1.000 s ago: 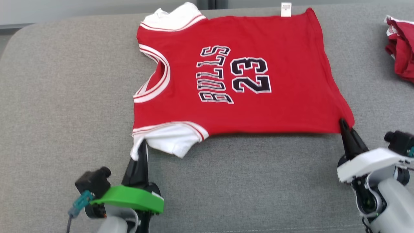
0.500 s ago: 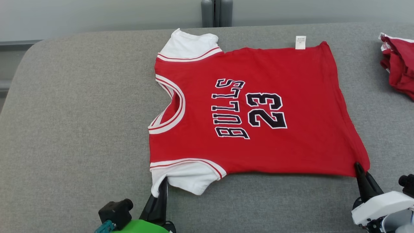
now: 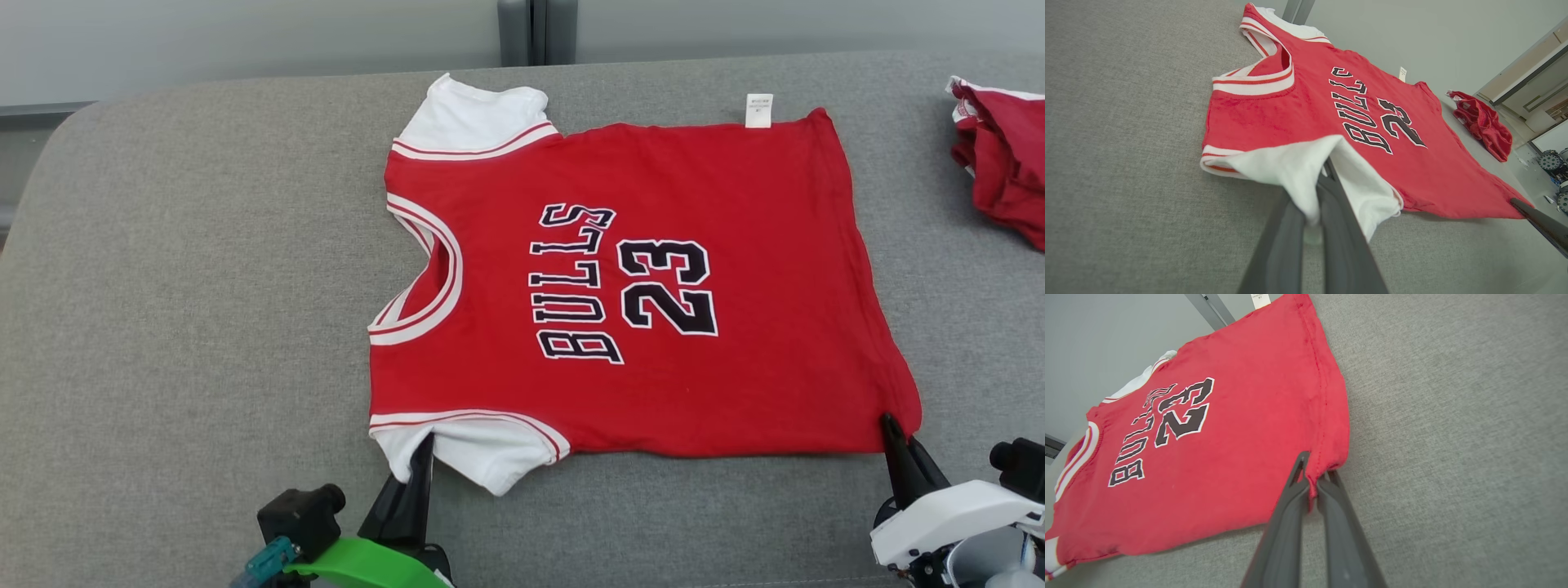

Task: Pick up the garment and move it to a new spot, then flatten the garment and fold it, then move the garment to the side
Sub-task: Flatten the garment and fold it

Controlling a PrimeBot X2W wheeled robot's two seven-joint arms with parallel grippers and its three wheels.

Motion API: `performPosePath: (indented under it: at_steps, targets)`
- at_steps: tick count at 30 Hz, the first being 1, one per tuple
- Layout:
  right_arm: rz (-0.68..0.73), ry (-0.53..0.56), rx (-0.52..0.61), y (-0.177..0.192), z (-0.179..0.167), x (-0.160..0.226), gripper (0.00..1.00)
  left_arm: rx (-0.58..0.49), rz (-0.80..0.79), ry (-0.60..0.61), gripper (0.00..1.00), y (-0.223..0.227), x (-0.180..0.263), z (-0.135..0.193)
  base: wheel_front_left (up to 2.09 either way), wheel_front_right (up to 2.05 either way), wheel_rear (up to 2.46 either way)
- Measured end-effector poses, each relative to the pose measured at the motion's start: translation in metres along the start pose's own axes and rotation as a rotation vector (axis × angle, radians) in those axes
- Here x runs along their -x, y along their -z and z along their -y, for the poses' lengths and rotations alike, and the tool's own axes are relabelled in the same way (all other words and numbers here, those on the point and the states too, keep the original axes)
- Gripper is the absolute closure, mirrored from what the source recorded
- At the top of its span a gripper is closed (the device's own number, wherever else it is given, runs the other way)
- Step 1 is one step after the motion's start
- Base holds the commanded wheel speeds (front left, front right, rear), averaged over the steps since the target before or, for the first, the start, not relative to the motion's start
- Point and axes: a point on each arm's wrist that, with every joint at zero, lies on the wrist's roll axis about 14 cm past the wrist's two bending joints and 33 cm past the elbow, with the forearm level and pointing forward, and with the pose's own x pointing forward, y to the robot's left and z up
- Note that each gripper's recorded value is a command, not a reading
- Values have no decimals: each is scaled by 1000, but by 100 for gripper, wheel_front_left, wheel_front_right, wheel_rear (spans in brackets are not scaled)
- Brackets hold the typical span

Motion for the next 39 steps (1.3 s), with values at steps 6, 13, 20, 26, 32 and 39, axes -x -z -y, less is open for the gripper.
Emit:
performPosePath:
  at_steps: [6,13,20,26,32,39]
  targets:
    - [3,-11,6,-8,-4,-3,100,-41,27,32,100,-14,-11,0,0,0,0]
    - [-14,-23,-15,-18,-9,-17,100,-115,30,93,100,-28,-35,7,0,0,0]
    - [-14,-47,-35,-34,-19,-46,100,-205,20,135,100,-48,-71,5,0,0,0]
    - [3,-61,-63,-50,-25,-72,100,-263,-7,141,100,-57,-104,-3,0,0,0]
    - [6,-55,-51,-56,-24,-89,41,-278,-42,149,100,-48,-127,-3,0,0,0]
    - [58,-42,13,-64,-16,-90,0,-279,-22,132,0,-47,-133,-6,0,0,0]
